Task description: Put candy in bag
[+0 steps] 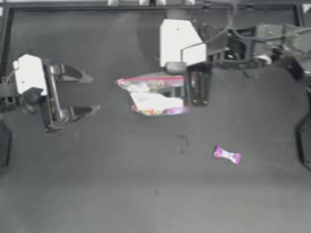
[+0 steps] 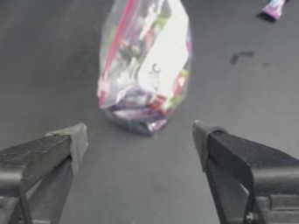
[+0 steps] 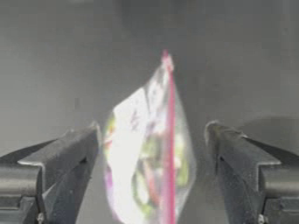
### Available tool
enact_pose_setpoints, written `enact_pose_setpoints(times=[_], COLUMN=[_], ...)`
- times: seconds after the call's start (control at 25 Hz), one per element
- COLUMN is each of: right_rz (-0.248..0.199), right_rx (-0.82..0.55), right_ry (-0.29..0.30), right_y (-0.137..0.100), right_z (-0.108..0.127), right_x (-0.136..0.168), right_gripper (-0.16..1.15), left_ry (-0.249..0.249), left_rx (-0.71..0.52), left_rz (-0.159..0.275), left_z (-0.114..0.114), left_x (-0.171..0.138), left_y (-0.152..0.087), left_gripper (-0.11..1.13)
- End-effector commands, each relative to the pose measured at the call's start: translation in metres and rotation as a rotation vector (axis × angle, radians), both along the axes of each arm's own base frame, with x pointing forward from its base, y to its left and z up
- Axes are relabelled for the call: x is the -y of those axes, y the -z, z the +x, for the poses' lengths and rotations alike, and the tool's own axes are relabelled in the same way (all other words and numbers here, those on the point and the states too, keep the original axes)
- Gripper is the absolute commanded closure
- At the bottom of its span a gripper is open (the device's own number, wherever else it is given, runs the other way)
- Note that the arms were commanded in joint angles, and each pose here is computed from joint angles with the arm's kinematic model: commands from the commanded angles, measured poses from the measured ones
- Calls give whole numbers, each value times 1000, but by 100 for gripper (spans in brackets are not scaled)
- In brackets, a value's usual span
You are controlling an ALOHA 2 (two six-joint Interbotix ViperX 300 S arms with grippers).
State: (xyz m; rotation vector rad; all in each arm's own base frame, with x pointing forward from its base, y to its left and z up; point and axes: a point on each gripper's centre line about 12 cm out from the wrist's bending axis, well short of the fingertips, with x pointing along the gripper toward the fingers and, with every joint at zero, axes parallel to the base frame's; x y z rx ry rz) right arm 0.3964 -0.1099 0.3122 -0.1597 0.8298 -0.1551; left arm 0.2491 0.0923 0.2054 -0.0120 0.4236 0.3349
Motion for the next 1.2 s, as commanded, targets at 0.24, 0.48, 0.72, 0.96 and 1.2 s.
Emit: enact_pose_setpoints(times=[0.24, 0.48, 0.72, 0.96, 1.2], right_rz=[-14, -26, -37, -29, -28], right_rx=[-6, -32, -77, -131, -155], right_ry=[-24, -43, -63, -80, -100], right_y=[-9, 1, 12, 24, 32], right_z=[23, 39, 58, 76, 87], right_x=[7, 12, 21, 25, 28], right_gripper=[-1, -1, -1, -1, -1], left_ry=[-41, -54, -62, -62, -62], left_rx=[43, 23, 6, 9, 2], left_rz=[24, 34, 26, 27, 24], left_z=[4, 0, 0, -2, -3], left_x=[-15, -18, -21, -20, -19], left_y=[2, 11, 20, 24, 26], left_gripper=[1, 1, 1, 1, 1])
